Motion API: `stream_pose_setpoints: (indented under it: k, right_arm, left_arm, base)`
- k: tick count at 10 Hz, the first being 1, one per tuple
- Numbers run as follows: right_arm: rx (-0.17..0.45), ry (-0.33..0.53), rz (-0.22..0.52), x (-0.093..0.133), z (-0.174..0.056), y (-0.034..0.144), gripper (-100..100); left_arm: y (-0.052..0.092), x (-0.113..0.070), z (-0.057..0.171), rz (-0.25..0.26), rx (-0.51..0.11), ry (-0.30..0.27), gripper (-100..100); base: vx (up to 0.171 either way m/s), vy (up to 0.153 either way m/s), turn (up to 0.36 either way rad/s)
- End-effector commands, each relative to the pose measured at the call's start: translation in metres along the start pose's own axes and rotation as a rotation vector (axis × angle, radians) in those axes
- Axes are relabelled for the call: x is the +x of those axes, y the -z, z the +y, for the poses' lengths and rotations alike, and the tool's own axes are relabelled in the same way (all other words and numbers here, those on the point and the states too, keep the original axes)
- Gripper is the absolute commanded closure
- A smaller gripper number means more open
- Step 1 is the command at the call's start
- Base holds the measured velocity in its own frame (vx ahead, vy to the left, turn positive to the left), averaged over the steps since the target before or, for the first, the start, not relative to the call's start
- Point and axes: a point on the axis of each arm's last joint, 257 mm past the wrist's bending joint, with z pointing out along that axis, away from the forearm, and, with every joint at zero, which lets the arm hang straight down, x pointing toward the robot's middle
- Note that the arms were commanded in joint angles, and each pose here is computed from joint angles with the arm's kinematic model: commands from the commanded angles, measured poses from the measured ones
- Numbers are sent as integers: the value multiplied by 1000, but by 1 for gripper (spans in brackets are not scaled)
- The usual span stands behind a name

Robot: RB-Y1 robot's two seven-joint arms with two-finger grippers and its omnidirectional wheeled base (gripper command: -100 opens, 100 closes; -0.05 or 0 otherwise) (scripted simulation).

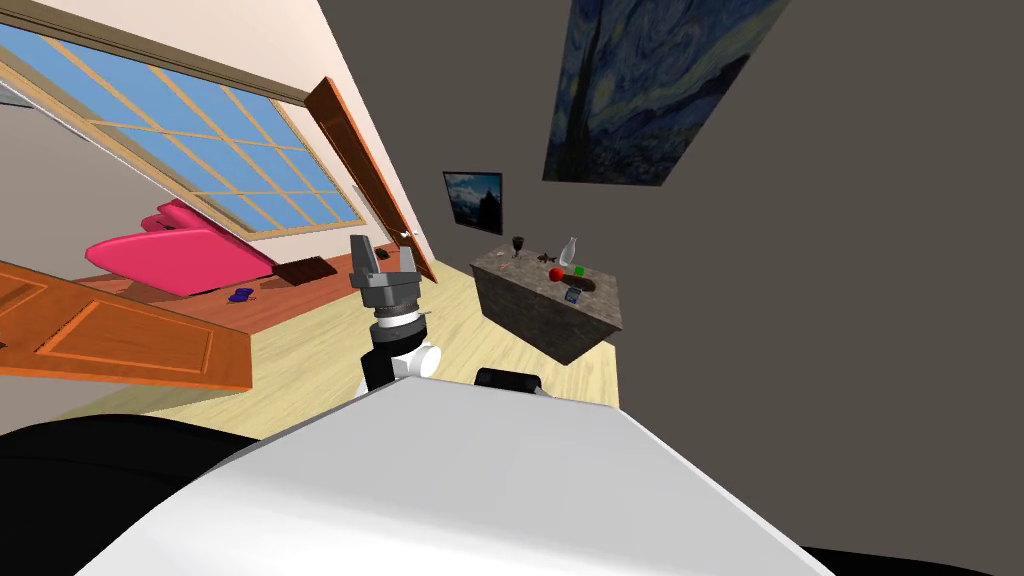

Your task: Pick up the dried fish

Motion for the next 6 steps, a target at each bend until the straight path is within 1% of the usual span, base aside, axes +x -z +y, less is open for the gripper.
stream_pose_setpoints:
  k: [1,2,3,4,5,6]
  right_arm:
    - [68,-5,64,20,-23,26,-100]
    - [83,3,82,21,-27,33,-100]
    - [86,5,87,21,-28,34,-100]
    - [151,0,145,40,-48,62,-100]
    - [166,9,166,40,-52,70,-100]
    - [224,1,216,55,-68,98,-100]
  left_arm:
    - [0,0,0,0,0,0,0]
    - [0,0,0,0,0,0,0]
    - [0,0,0,0,0,0,0]
    - [0,0,0,0,0,0,0]
    - [0,0,0,0,0,0,0]
    - [0,0,0,0,0,0,0]
  base:
    - [-1,-52,270]
    - [12,-64,187]
    - [12,-34,25]
    - [32,-51,273]
    - [30,-65,216]
    - [36,-90,267]
